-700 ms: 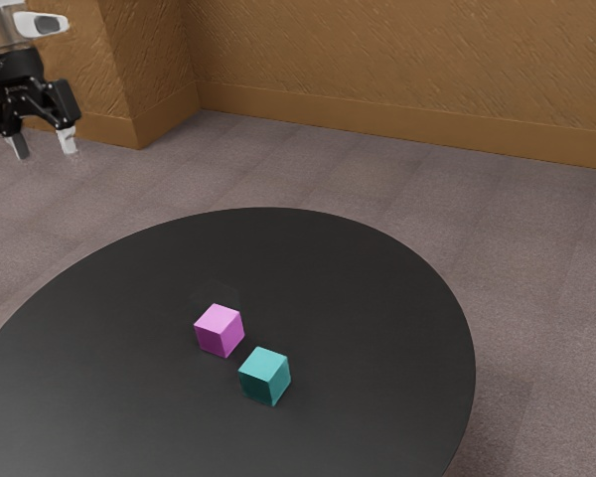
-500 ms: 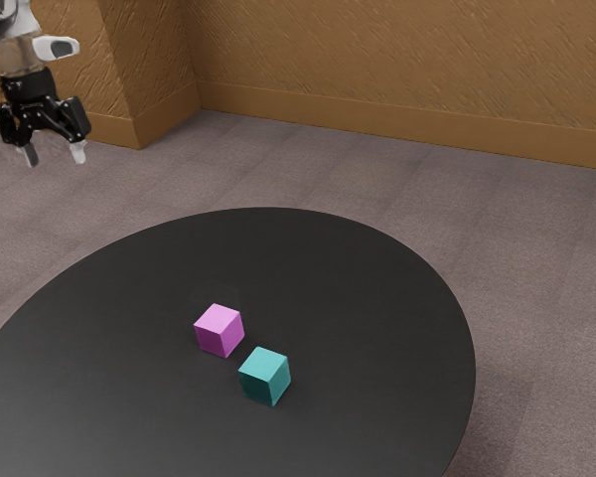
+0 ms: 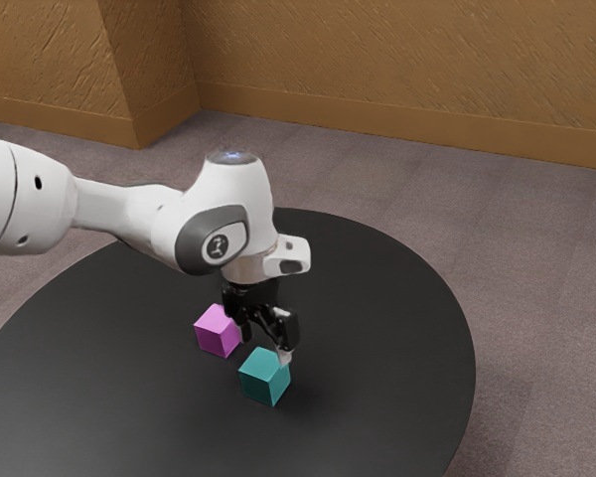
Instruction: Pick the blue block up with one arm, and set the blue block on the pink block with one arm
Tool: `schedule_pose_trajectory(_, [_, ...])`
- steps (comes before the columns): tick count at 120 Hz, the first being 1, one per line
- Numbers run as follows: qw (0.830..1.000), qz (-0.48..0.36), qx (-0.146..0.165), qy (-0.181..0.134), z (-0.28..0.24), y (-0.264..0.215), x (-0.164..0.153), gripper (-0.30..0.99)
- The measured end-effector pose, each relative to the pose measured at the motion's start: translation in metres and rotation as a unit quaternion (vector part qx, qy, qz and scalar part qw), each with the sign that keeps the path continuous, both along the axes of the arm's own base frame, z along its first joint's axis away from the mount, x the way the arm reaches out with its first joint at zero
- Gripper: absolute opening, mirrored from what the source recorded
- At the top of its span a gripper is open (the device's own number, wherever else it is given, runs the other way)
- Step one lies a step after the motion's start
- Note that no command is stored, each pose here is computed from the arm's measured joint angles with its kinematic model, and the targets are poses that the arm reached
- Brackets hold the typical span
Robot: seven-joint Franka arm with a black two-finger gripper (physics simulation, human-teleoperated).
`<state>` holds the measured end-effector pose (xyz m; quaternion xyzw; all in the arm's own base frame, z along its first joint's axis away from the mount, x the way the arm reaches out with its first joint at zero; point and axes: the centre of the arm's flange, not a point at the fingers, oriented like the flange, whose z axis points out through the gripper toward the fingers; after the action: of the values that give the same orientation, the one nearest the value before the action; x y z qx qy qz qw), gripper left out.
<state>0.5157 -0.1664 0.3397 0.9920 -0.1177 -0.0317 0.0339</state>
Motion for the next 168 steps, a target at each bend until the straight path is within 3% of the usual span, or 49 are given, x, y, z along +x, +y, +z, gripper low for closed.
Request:
schedule_pose_trajectory(33, [0.997,0.074,-0.003,-0.029,-0.034,0.036,0.017,0.65])
schedule_pose_trajectory(54, [0.997,0.069,-0.004,-0.036,-0.039,0.031,0.017,0.64])
schedule_pose_trajectory(102, [0.998,0.065,0.011,-0.02,-0.075,0.034,0.016,0.62])
schedule_pose_trajectory(168, [0.998,0.04,0.008,-0.048,-0.076,0.037,0.02,0.5])
